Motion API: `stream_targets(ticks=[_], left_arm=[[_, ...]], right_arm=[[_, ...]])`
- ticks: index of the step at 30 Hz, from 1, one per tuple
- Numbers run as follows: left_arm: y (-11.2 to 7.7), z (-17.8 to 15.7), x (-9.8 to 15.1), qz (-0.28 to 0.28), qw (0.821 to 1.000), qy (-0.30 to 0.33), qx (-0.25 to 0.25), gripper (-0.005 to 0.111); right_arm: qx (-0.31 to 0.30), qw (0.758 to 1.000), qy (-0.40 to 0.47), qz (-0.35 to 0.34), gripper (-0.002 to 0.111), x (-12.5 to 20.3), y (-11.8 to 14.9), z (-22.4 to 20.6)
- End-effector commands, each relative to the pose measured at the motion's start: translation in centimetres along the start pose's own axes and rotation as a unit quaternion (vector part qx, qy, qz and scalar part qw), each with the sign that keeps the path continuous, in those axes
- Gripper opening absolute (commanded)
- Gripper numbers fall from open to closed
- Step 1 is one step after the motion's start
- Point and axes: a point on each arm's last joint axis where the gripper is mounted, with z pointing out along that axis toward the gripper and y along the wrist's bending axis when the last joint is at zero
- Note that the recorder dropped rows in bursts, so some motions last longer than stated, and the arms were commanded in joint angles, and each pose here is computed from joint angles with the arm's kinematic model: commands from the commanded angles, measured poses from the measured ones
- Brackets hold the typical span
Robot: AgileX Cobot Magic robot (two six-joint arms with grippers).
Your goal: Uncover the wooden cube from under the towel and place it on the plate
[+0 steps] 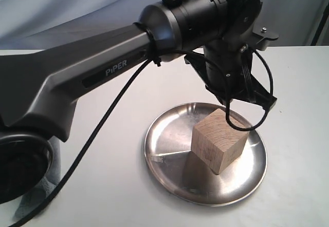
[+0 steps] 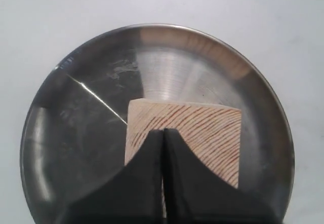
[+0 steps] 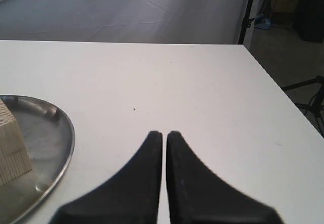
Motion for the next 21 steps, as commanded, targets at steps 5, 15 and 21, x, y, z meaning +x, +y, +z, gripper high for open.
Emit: stream_targets(ticks=[5,15,21], left_arm=[[5.2,-1.3,-0.5,-0.067,0.998,-0.016,0.006,0.000],[9.8,-5.6,-0.3,-0.100,0.993,-0.055,-0.014,0.000],[11.8,-7.0,0.8,-0.100,0.993,-0.050,-0.047,0.000]], right_arm=[[0.000,1.000,-0.003,0.000,0.003,0.0,0.0,0.0],[0.000,1.000,-0.003,0.000,0.003,0.0,0.0,0.0],[0.000,1.000,-0.003,0.001,0.003,0.0,0.0,0.0]])
